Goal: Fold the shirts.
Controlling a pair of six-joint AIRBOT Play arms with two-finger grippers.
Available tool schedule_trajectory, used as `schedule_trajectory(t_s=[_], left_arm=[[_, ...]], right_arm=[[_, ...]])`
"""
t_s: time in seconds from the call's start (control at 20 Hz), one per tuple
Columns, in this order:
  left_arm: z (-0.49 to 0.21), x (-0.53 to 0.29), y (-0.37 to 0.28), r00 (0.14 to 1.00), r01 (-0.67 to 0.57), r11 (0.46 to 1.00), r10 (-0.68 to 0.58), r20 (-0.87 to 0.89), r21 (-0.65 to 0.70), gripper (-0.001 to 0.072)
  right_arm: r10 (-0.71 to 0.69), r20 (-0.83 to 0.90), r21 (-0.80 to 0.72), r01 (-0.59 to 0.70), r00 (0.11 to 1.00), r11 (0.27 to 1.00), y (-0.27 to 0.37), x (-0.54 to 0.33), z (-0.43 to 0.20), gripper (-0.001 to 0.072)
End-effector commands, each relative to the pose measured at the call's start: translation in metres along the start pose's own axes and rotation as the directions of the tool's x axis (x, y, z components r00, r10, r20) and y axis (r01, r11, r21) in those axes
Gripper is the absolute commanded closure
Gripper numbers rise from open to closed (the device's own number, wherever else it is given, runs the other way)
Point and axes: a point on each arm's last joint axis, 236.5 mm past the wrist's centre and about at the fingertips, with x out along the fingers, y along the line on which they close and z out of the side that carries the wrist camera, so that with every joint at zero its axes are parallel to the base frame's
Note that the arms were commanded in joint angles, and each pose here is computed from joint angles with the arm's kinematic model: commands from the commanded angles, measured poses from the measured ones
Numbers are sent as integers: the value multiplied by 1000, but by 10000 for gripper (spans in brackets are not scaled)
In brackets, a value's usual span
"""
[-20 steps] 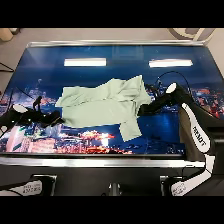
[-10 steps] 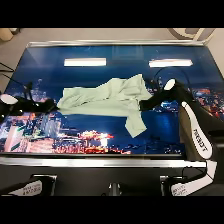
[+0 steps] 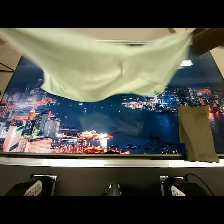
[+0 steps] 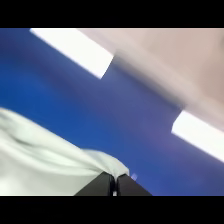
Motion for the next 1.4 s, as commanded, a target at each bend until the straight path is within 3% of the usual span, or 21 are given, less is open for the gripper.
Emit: schedule_trajectory(t_s=[0.0,0.1,0.2,0.5,0.7,0.85,1.05,1.1,1.2,1.35], left_arm=[[118,-132,-71,922,-88,976,3,388,200,684],[129,-179,-60,876,-210,970,134,463,118,684],[118,-195,-56,882,-226,973,187,433,41,684],[68,-167,-36,946,-256,965,239,218,56,684],[-16,-100,18,945,-295,953,303,-126,74,684],[-111,-43,72,847,-317,946,312,-431,62,684],[-269,10,139,604,-338,940,248,-757,39,684],[-308,21,155,541,-355,935,225,-811,22,684],[-370,43,182,446,-387,922,189,-875,2,684],[-426,81,210,422,-416,908,145,-895,-49,684]], right_arm=[[-273,445,-19,314,853,949,-37,-192,112,697],[-386,503,48,421,773,906,-49,-260,114,697],[-422,488,84,441,764,894,-50,-285,103,697],[-391,343,55,398,854,916,-47,-252,73,698],[-360,17,4,360,933,933,-58,-172,11,698],[-234,-349,-32,238,907,971,-50,-79,-68,698],[83,-756,52,-67,649,996,9,54,-215,698],[149,-786,97,-118,601,988,27,90,-247,698],[234,-769,171,-162,595,972,53,160,-287,698],[236,-721,232,-93,651,968,62,231,-323,697]])
